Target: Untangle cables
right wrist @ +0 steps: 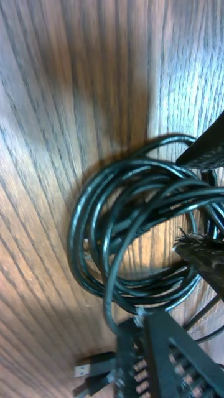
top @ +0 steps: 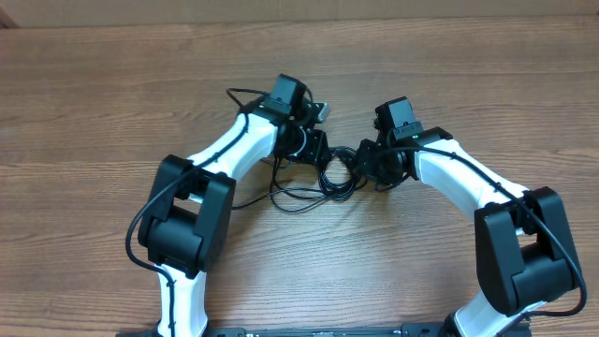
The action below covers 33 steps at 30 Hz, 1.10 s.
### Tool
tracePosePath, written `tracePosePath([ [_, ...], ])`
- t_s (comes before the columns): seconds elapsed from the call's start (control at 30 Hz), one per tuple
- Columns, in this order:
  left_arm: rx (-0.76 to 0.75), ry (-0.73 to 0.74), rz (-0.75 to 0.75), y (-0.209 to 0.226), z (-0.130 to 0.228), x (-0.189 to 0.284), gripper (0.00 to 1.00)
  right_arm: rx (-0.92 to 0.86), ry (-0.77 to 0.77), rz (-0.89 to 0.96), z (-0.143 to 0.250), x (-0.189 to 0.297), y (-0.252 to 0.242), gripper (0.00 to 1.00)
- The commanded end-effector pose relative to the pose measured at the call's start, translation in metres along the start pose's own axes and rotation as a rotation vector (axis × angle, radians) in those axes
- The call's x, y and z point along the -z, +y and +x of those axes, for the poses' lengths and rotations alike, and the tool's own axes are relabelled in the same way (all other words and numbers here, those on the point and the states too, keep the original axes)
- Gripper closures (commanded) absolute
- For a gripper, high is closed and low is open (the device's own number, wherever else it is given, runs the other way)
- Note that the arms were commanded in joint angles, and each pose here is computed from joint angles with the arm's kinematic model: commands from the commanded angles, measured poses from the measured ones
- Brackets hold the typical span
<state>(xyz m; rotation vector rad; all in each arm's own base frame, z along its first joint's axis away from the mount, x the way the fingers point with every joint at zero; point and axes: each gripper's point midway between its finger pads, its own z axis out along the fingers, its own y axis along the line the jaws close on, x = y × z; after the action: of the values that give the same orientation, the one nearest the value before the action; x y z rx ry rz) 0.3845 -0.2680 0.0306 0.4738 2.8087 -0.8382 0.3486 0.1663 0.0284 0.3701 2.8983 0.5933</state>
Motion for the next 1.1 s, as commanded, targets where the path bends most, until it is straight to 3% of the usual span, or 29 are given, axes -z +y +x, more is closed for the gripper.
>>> tracePosePath([
  [0.0,0.017,0.016,-0.058,0.008,0.005,-0.016,0.71,0.059,0.002,-0.013,0.006,0.001,0.009,0.66],
  [0.4,0.017,0.010,-0.091,0.015,0.005,-0.019,0.80,0.146,-0.037,0.034,0.005,-0.003,0.008,0.74],
  [0.5,0.016,0.010,-0.091,0.015,0.006,-0.019,0.79,0.147,-0.044,0.029,0.006,-0.006,0.006,0.75],
  [0.6,0.017,0.010,-0.091,0.015,0.006,-0.019,0.70,0.151,-0.054,0.021,0.007,-0.010,0.004,0.75],
  [0.9,0.014,0.009,-0.078,0.013,0.005,-0.019,0.79,0.213,-0.060,0.016,0.005,-0.011,0.005,0.83],
  [1.07,0.013,0.007,-0.075,0.012,0.005,-0.020,0.79,0.232,-0.063,0.014,0.005,-0.011,0.006,0.87],
])
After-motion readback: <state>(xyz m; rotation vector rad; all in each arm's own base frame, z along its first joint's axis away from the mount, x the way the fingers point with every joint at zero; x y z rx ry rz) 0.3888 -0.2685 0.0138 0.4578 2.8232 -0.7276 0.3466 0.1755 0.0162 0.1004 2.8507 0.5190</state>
